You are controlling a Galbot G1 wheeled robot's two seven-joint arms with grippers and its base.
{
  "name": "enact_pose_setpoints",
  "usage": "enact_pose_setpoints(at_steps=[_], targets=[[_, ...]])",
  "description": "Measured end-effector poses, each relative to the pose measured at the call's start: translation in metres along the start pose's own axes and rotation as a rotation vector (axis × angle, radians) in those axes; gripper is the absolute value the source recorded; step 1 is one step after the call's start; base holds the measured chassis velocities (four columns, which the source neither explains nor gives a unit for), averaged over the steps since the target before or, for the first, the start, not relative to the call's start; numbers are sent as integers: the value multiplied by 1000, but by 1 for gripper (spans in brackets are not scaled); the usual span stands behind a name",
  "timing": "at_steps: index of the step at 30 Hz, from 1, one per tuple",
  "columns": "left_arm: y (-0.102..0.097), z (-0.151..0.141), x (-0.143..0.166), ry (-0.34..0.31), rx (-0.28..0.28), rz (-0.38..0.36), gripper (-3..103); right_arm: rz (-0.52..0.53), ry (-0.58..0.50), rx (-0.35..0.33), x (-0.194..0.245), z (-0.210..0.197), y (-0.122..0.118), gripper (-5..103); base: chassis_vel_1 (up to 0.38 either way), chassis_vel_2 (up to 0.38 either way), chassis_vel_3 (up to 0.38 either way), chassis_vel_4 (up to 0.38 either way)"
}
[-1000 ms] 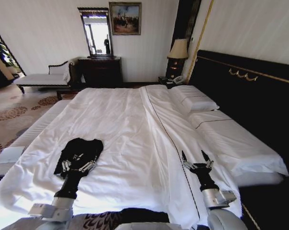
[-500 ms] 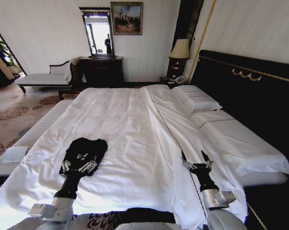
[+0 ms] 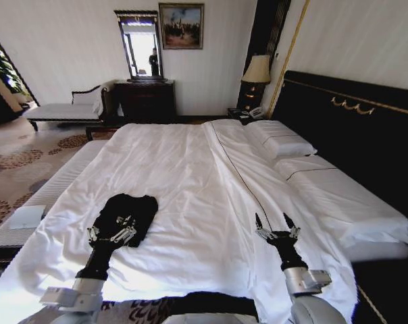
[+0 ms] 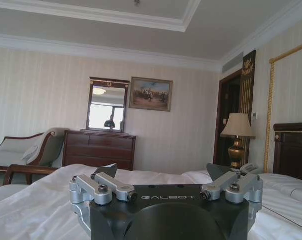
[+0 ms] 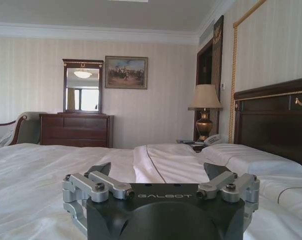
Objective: Fold the clothes on the bed.
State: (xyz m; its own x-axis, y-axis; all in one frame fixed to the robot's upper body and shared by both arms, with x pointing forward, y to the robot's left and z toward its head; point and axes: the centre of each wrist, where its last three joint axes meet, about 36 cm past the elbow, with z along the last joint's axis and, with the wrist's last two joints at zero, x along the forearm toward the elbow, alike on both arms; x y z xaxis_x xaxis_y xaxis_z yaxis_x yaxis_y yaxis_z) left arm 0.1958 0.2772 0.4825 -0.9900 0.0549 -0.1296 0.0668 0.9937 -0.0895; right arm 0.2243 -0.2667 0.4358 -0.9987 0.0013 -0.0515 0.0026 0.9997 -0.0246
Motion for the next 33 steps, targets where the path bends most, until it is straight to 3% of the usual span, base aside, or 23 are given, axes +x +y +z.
enact_pose_setpoints(at_steps=[33], targets=[[6,4,-4,7,-8,2,100,-6,8,-12,-3,10,5,100,100,98,-97,-96]])
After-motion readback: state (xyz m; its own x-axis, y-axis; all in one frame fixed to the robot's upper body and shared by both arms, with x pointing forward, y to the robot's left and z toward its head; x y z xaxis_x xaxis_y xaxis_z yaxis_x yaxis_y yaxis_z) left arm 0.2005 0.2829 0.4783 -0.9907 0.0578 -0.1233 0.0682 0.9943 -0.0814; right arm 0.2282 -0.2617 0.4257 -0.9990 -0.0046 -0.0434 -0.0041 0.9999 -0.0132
